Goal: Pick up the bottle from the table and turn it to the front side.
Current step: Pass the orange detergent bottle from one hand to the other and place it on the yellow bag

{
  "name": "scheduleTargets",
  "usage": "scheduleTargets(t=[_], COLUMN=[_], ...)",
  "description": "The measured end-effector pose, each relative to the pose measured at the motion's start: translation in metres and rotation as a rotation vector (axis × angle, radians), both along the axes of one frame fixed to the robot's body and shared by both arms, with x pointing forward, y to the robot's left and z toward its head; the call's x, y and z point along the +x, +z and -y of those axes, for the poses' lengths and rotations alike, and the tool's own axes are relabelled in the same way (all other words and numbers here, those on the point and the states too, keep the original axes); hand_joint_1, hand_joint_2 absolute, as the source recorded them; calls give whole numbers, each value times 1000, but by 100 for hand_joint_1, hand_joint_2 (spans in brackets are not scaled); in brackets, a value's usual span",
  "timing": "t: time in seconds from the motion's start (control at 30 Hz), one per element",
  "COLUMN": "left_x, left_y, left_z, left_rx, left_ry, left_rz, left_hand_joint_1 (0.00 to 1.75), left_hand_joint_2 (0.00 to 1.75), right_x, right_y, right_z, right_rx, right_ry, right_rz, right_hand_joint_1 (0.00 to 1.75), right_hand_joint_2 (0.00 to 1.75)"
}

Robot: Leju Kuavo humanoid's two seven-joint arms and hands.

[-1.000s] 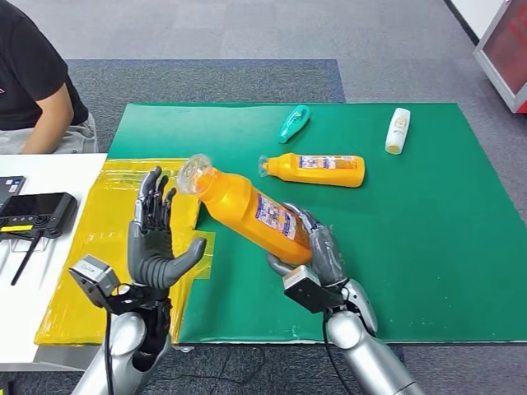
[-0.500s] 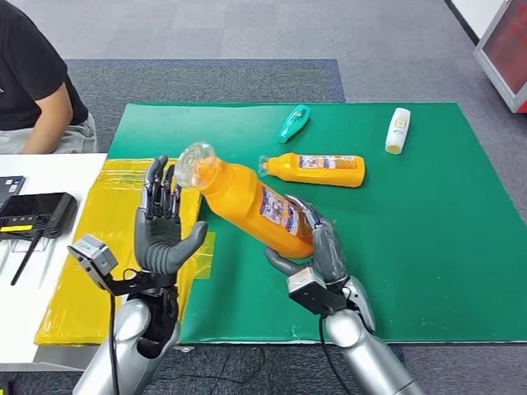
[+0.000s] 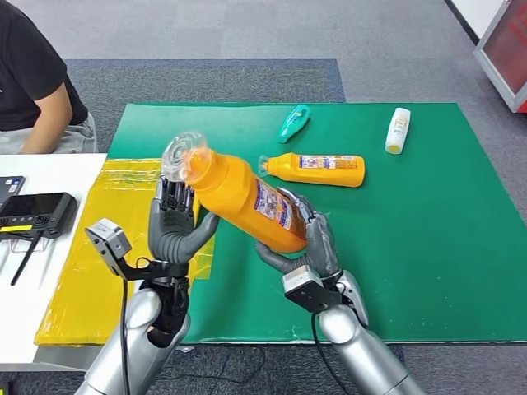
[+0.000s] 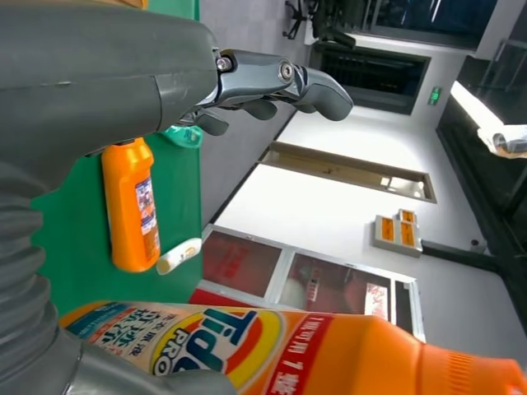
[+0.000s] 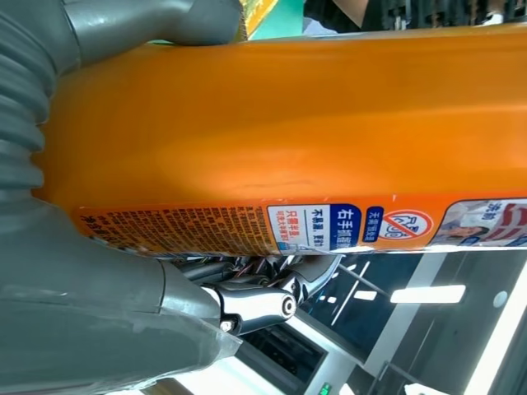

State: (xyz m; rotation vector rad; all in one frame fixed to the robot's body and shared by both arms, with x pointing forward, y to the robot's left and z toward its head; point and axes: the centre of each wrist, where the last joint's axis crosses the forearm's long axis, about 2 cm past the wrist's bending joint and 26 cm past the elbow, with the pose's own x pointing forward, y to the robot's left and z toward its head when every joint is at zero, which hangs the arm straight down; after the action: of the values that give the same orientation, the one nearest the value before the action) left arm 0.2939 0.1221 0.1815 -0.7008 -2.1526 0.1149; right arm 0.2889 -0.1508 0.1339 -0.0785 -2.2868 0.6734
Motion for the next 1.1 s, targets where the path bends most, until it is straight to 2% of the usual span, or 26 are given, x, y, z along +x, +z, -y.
scheduleTargets(t=[0.53, 1.1], left_x=[-8, -13], left_y=[-1, 11], left_z=[20, 27], left_rx=[24, 48], left_ry=[-97, -130], left_rz=[-3, 67], left_hand_joint_1=[0, 0], left_hand_joint_2=[175, 175], right_x=[1, -1], right_y=[2, -1], right_z=[-2, -3], right_rx=[19, -4], right_ry=[-13, -4], right_rz=[8, 17], right_hand_joint_1=[175, 175], right_hand_joint_2=[175, 175])
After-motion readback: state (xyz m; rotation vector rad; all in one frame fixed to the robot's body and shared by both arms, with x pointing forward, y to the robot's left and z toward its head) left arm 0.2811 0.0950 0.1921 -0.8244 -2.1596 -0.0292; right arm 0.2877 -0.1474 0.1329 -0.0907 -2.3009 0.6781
